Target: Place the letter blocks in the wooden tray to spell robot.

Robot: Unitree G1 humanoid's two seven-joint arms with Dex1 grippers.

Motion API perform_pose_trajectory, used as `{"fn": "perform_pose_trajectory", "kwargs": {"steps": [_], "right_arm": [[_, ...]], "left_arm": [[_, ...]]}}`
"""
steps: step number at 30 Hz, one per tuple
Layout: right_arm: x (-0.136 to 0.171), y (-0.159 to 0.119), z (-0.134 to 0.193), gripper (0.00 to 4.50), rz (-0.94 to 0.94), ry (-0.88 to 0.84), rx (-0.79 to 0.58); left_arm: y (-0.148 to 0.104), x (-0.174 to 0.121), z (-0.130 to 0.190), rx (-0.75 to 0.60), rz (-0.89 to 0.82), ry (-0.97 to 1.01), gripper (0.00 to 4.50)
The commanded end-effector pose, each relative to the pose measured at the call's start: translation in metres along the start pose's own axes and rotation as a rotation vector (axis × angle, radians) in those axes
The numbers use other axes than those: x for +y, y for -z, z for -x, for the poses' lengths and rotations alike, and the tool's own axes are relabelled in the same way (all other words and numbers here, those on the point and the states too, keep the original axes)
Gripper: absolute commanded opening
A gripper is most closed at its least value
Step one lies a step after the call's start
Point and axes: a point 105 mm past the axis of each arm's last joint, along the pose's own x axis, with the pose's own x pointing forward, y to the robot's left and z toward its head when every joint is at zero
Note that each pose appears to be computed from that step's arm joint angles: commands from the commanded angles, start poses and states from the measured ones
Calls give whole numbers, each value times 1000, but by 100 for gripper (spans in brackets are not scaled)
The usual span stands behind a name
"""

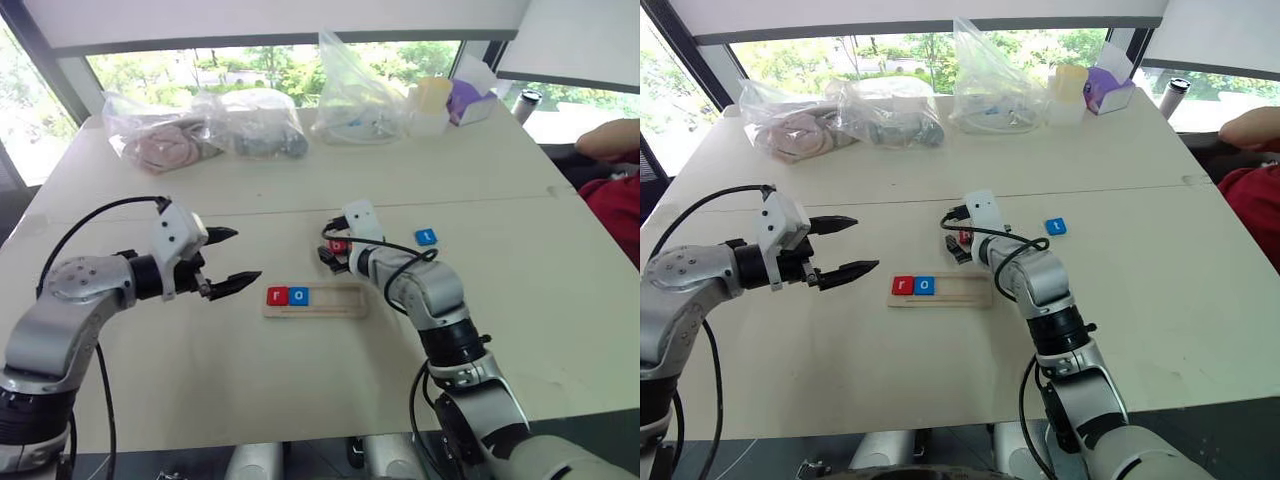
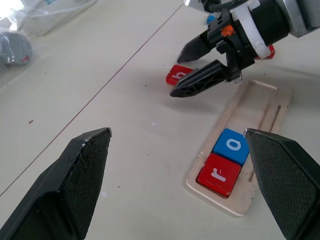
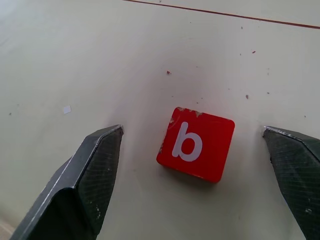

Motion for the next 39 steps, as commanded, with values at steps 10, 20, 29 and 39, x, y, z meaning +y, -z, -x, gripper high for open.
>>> {"fn": "perform_pose_trajectory", "kwargs": {"steps": [10,20,29,39], "right_arm": [[-38,-22,17,116,132,214,-133],[-97,14,128,116,-89,469,-59],[-86,61,148,116,-305,579,31],[-89,69,140,446,-373,588,78]], "left_arm": [[-26,-5,-12,-80,-61,44,450],[-49,-42,-37,-157,-49,296,450],[-44,-49,-49,-146,-54,368,450],[-51,-47,-53,-169,-29,382,450]]}}
